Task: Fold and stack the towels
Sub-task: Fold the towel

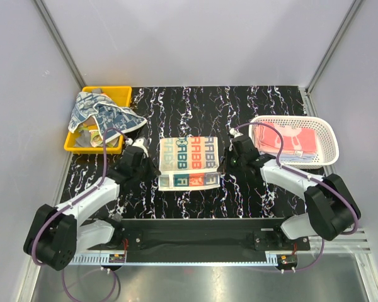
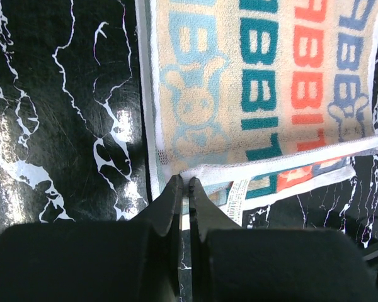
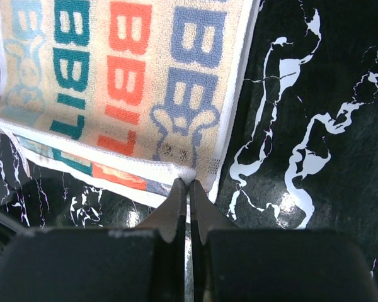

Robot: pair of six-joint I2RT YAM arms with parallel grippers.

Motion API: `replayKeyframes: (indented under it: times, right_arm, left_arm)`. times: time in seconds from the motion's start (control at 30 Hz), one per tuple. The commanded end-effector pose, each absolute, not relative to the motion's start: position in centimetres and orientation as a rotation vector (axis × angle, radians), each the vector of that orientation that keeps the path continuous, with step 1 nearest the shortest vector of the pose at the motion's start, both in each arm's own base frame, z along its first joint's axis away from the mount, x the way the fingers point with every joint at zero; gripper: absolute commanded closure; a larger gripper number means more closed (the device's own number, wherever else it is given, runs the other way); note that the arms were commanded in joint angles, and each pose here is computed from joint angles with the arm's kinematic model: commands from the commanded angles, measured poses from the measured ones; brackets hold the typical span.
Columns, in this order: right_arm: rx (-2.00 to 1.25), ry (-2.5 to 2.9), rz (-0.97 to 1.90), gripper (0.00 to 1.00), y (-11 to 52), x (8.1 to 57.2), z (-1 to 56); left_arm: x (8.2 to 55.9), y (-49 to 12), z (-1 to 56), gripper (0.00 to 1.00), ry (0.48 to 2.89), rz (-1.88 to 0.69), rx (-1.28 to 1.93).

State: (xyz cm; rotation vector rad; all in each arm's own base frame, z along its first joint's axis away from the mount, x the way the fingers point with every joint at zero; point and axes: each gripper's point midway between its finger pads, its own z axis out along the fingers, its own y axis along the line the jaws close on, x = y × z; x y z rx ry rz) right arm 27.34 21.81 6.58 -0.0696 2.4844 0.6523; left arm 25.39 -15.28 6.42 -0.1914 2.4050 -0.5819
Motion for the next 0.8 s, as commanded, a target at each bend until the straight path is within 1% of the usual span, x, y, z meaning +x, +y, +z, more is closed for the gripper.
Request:
replayKeyframes:
  times: [0.0, 0.2, 0.4, 0.63, 0.77]
  right_arm:
    - [-0.048, 2.447, 0.612, 1.00, 21.7, 28.3, 7.0]
    - [-0.049, 2.396, 0.591, 1.00, 21.2, 28.7, 10.0]
    - [-0.048, 2.377, 0.603, 1.00, 20.9, 28.0, 11.3]
    - [-0.047, 2.404, 0.627, 1.00, 21.1, 27.1, 9.9]
    - [-0.047, 2.457, 0.638, 1.00, 21.2, 25.8, 7.2]
  left_arm:
    - [26.4, -15.2, 6.9, 1.00, 2.358, -0.572, -0.187]
    - [26.6, -14.9, 9.4, 1.00, 2.304, -0.565, -0.175]
    - [26.2, -14.5, 10.6, 1.00, 2.290, -0.554, -0.180]
    - [25.5, -14.4, 9.4, 1.00, 2.311, -0.563, -0.188]
    - [24.6, -14.5, 7.7, 1.00, 2.343, -0.580, -0.185]
